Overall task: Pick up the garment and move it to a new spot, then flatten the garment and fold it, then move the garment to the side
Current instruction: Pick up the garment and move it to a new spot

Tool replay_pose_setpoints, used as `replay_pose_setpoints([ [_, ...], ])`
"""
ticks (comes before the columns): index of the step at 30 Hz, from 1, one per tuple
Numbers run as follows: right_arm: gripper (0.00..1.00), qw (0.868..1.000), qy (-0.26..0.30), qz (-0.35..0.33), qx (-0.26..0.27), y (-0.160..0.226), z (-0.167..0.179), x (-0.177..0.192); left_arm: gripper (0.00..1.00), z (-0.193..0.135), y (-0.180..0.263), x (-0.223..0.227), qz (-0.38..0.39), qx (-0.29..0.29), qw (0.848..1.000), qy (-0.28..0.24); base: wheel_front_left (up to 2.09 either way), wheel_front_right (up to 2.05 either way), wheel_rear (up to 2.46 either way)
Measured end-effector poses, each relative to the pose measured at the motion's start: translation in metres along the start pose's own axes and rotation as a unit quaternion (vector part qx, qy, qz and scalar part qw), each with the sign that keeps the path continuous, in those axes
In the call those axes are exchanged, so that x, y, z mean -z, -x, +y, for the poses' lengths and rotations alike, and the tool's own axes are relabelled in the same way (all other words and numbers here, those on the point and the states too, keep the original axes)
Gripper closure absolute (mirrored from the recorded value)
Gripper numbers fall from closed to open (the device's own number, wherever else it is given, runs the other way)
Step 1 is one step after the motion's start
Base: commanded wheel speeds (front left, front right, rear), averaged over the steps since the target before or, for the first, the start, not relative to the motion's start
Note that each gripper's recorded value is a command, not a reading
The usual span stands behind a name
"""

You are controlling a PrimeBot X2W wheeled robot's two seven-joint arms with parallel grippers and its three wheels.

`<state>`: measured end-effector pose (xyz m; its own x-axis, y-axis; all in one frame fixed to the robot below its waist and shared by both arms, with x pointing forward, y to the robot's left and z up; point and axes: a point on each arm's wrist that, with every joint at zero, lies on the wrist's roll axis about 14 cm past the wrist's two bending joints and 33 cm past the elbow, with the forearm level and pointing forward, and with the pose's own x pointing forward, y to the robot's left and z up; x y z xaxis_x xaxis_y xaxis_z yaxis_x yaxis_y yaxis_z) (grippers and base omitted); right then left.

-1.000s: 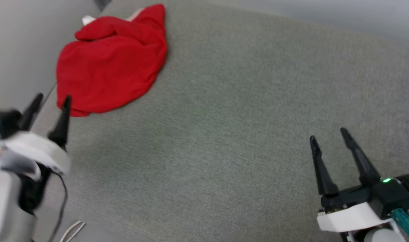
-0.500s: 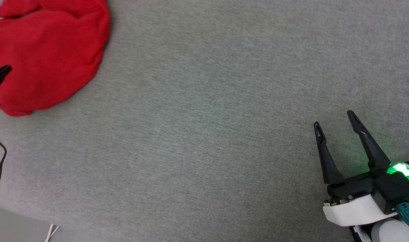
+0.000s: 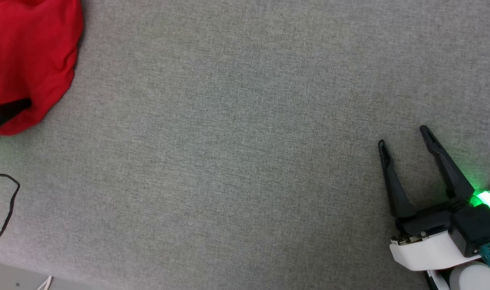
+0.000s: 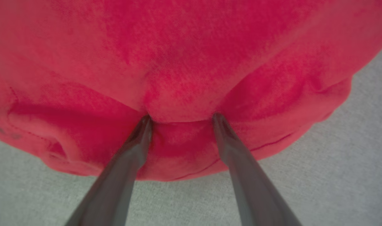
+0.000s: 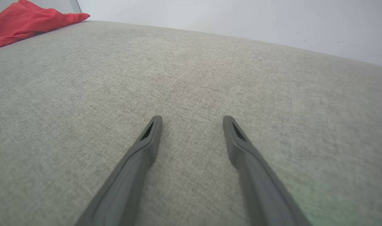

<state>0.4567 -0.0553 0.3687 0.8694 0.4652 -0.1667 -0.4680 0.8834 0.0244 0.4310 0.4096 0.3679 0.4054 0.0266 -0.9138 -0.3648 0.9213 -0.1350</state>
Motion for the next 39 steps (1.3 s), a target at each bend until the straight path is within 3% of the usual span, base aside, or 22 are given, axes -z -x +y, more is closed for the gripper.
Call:
replay_pose_setpoints([
  [1, 0.00, 1.000, 0.000, 0.002, 0.000, -0.001, 0.000, 0.001, 0.23, -0.002, -0.002, 0.002, 0.005, 0.002, 1.000, 0.000, 0.00, 0.00, 0.00],
  [2, 0.00, 1.000, 0.000, 0.002, -0.001, -0.001, 0.000, 0.001, 0.85, -0.002, -0.003, 0.002, 0.007, 0.001, 1.000, -0.002, 0.00, 0.00, 0.00],
  [3, 0.00, 1.000, 0.001, 0.003, -0.001, -0.002, 0.000, 0.000, 1.00, -0.001, -0.005, 0.003, 0.008, 0.001, 1.000, 0.000, 0.00, 0.00, 0.00],
  [8, 0.00, 1.000, 0.006, 0.002, -0.006, -0.004, 0.002, -0.002, 1.00, -0.001, -0.004, 0.002, -0.010, 0.001, 1.000, 0.002, 0.00, 0.00, 0.00],
  [13, 0.00, 1.000, 0.010, -0.003, -0.013, -0.002, 0.008, -0.008, 1.00, 0.003, 0.015, -0.018, -0.083, -0.008, 0.996, -0.018, 0.00, 0.00, 0.00],
  [19, 0.00, 1.000, 0.005, -0.022, -0.014, 0.007, 0.016, -0.027, 1.00, 0.010, 0.075, -0.063, -0.216, -0.028, 0.972, -0.087, 0.00, 0.00, 0.00],
  [22, 0.00, 0.999, 0.000, -0.038, -0.009, 0.014, 0.019, -0.042, 1.00, -0.004, 0.118, -0.092, -0.306, -0.022, 0.942, -0.136, 0.00, 0.00, 0.00],
  [25, 0.00, 0.999, -0.007, -0.049, -0.002, 0.025, 0.022, -0.054, 1.00, -0.019, 0.171, -0.119, -0.394, -0.016, 0.901, -0.177, 0.00, 0.00, 0.00],
  [33, 0.00, 0.995, -0.010, -0.098, 0.011, 0.054, 0.030, -0.098, 1.00, -0.082, 0.300, -0.152, -0.565, 0.004, 0.773, -0.290, 0.00, 0.00, 0.00],
  [39, 0.00, 0.992, -0.007, -0.121, 0.042, 0.079, 0.019, -0.114, 1.00, -0.159, 0.341, -0.155, -0.619, 0.070, 0.709, -0.331, 0.00, 0.00, 0.00],
])
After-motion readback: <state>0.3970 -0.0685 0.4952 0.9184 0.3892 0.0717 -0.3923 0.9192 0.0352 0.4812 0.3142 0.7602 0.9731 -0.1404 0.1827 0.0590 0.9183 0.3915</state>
